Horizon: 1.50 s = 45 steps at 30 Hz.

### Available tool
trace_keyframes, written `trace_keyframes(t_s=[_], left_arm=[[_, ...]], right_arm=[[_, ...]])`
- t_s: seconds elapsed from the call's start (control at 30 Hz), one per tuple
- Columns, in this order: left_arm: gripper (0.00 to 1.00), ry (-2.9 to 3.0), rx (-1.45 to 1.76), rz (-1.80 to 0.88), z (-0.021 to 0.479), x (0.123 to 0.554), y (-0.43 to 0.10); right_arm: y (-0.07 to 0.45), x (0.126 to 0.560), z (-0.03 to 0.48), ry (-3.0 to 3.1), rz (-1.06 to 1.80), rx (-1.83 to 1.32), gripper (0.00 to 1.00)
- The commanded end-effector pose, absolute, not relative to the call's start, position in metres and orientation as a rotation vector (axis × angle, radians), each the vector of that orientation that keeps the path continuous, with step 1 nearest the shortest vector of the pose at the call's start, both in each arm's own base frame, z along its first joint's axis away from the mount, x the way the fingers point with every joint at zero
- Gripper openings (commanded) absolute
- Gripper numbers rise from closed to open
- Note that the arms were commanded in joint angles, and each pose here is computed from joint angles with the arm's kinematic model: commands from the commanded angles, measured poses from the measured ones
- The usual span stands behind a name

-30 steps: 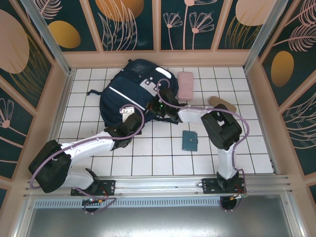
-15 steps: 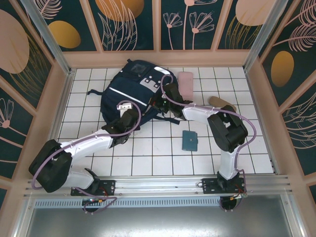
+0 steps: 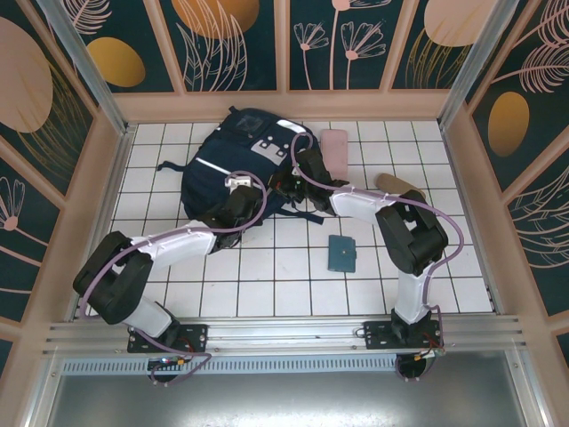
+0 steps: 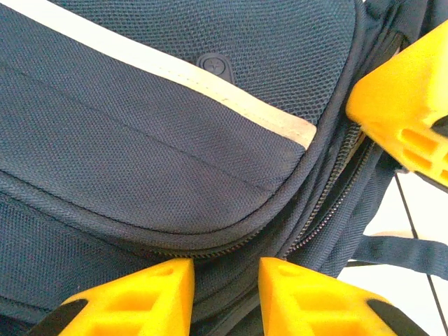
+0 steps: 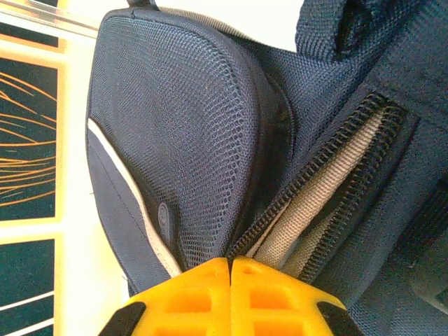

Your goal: Pack the student bag

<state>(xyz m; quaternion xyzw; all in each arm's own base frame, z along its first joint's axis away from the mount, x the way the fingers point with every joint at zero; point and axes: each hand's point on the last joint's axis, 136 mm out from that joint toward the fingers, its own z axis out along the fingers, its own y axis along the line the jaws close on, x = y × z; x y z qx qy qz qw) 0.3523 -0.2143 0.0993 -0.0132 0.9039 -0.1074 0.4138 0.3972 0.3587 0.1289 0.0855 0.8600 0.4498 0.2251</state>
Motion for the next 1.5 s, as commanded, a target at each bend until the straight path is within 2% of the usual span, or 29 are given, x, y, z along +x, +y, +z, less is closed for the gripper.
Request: trace_keyframes(t_s=[0.0,0.4,0.53,0.9,1.3,1.37,1.47], left_arm=[[0.32,2.273,-0.036,-0.234,0.100,0.357,-0.209],[0.36,2.310,-0.126,-0.243,0.090,0.331,-0.188],[0.37,2.328,-0.113,-0.278,0.089,0.331,-0.195],[0.35,2.357,-0.149,-0.371,0.087,0.315,-0.195],[0.37,2.297,-0.052,-0.335,0.098,0.345,-0.215],[0.34,2.287,-0.047,-0.330,0.101,0.349,-0.216],[0.24,2.281,-0.040,-0.331,0.103,0.352,-0.219]], right_arm=[[0.365,0.407,0.196,2.180,1.354,0.146,0.00],[0.367,0.412,0.204,2.157,1.378,0.138,0.00],[0.369,0.411,0.210,2.149,1.391,0.126,0.00],[0.370,0.411,0.212,2.144,1.403,0.125,0.00],[0.370,0.408,0.212,2.145,1.412,0.121,0.00],[0.371,0.407,0.210,2.147,1.417,0.120,0.00],[0.371,0.407,0.210,2.146,1.424,0.123,0.00]])
